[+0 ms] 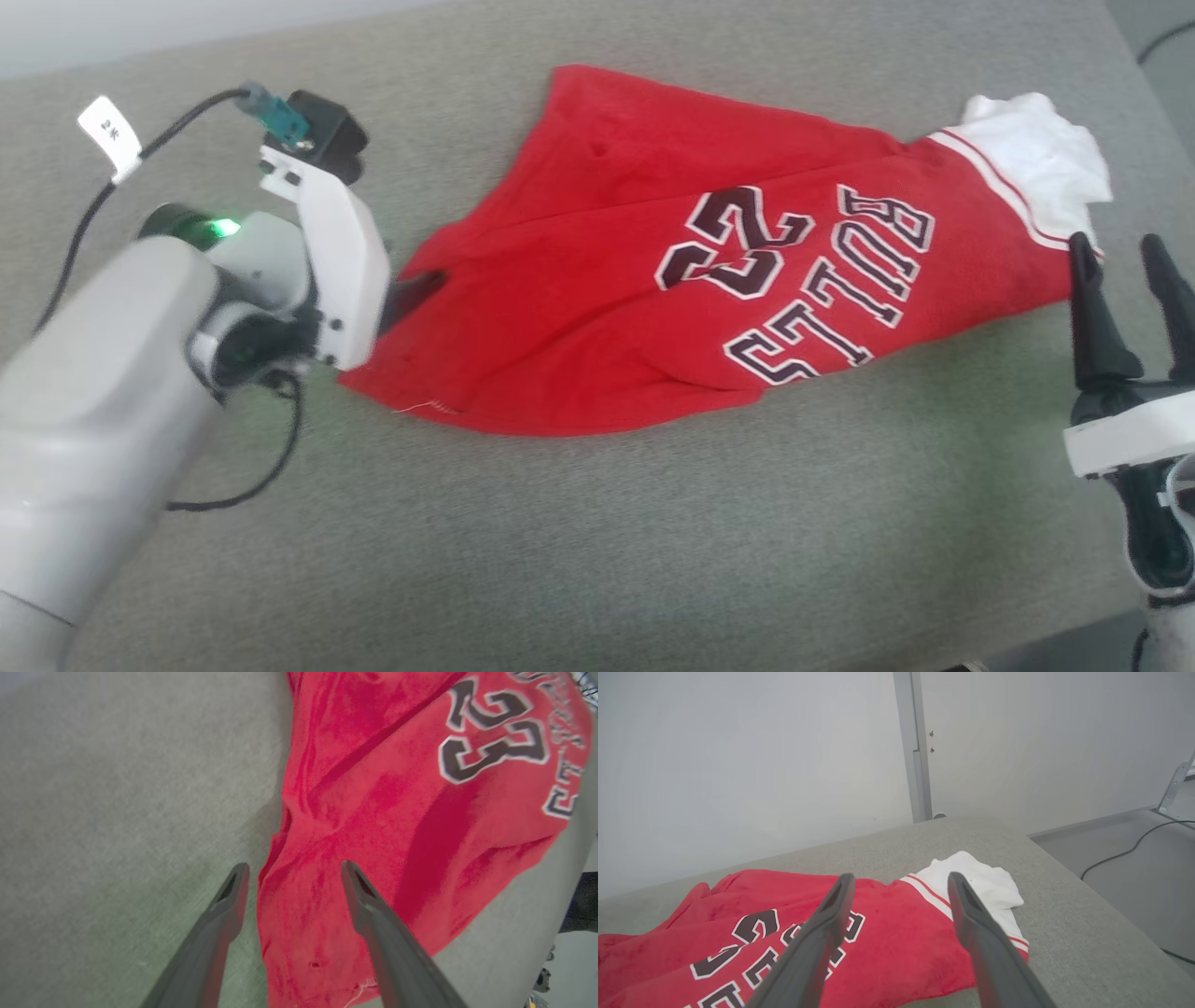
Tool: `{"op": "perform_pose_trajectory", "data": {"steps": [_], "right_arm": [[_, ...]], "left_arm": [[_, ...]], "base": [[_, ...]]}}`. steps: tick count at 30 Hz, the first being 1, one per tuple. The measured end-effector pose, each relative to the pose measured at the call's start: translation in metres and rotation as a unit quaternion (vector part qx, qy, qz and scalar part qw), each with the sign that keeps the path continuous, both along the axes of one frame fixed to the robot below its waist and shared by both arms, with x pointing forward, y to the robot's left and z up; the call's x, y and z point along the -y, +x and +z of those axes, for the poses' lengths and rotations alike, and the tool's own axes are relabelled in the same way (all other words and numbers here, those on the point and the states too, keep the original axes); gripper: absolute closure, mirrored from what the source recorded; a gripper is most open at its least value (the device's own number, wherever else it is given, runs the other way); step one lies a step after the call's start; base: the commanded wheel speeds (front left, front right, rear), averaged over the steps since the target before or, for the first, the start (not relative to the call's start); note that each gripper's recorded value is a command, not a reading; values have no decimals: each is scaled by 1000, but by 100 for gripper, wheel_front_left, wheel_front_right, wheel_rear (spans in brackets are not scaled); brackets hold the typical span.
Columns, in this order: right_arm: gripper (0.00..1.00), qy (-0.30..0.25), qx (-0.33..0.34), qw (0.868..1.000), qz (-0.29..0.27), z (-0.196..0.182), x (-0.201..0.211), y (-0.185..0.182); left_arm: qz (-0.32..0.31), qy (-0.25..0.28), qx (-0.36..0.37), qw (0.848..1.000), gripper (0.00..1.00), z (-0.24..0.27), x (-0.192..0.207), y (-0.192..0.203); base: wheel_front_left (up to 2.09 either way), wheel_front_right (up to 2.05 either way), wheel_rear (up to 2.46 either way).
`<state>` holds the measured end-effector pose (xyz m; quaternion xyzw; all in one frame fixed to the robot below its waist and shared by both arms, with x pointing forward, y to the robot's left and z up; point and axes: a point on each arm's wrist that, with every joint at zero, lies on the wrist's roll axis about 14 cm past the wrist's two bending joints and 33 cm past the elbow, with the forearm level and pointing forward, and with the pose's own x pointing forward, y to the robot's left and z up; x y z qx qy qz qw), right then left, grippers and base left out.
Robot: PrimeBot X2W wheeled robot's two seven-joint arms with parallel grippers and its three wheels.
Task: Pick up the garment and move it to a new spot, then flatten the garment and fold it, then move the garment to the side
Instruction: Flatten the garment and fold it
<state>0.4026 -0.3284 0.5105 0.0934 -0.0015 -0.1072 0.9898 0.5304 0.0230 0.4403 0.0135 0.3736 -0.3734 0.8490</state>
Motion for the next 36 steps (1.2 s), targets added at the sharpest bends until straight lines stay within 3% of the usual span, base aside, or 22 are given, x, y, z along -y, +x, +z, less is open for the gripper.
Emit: {"op": "perform_pose_trajectory", "data": {"steps": [2,6,15,16,17,18,25,30,36], "right_arm": [[0,2,0,1000,-6,0,1,-6],[0,0,-5,1000,-19,-1,6,-17],[0,6,-17,999,-34,-13,8,-20],[0,6,-17,999,-34,-13,8,-20],[0,6,-17,999,-34,-13,8,-19],[0,5,-17,999,-34,-13,8,-19],[0,9,-15,999,-40,-15,10,-19],[0,19,-18,999,-39,-20,4,-21],[0,30,-22,998,-47,-26,3,-27]], "left_arm": [[-14,47,-47,998,0,-12,-6,-3],[-27,74,-84,993,0,-15,-1,0],[-42,78,-139,986,0,-48,11,-4],[-41,75,-139,987,18,-49,12,-3],[-40,71,-139,987,96,-50,14,-2],[-40,68,-141,987,100,-50,15,-2],[-38,54,-102,993,100,-34,22,18],[-24,10,49,998,100,37,43,74],[-8,-27,193,981,100,114,72,126]], "base": [[0,0,0],[0,0,0],[0,0,0],[0,0,0],[0,0,0],[0,0,0],[0,0,0],[0,0,0],[0,0,0]]}}
